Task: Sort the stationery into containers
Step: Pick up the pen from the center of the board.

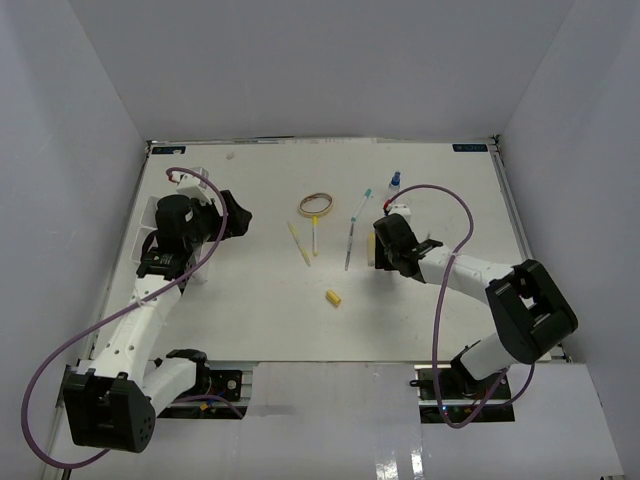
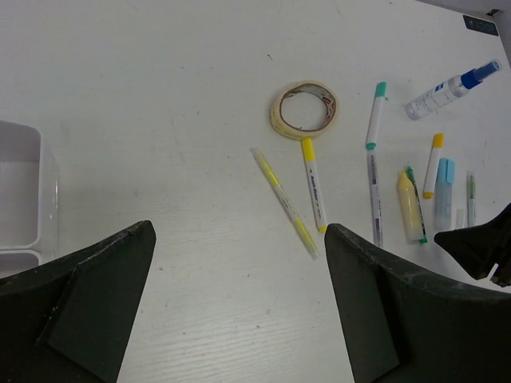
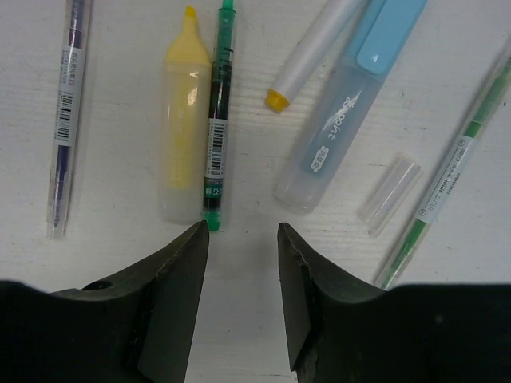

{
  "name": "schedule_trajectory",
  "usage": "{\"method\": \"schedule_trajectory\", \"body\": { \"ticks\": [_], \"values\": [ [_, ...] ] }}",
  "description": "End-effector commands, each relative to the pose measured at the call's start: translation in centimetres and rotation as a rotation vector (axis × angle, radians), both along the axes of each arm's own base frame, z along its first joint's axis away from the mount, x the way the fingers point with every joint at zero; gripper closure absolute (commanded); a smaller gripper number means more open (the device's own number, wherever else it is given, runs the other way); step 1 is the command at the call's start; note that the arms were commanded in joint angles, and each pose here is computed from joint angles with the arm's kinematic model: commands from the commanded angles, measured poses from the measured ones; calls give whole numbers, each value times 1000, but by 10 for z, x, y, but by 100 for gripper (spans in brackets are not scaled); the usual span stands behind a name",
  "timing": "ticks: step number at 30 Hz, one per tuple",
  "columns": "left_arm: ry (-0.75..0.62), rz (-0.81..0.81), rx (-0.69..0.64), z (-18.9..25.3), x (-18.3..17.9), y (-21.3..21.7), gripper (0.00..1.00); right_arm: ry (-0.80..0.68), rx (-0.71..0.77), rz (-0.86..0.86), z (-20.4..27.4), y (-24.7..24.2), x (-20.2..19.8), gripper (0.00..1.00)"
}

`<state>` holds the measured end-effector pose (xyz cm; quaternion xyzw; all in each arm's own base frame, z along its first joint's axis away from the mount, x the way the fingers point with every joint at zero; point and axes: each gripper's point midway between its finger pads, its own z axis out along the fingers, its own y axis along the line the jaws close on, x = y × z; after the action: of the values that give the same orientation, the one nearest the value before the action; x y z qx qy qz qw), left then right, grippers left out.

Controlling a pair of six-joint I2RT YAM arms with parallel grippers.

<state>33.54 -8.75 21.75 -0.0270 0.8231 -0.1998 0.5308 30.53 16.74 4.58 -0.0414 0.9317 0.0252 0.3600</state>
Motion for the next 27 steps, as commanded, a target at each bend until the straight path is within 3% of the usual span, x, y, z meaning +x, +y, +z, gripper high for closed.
{"method": "schedule_trajectory", "body": {
  "ticks": [1,19,27],
  "values": [
    [-38,-25,-19,14,-2,-6,2,-38,30,-29,11,8,17,54],
    [-23,-22,-19,9,-2,-6,2,1,11,-27,-12,19,30,56],
    [-22,-32,-28,10,-3,-8,2,14,-9,-37,-20,12,25,76]
  ]
}}
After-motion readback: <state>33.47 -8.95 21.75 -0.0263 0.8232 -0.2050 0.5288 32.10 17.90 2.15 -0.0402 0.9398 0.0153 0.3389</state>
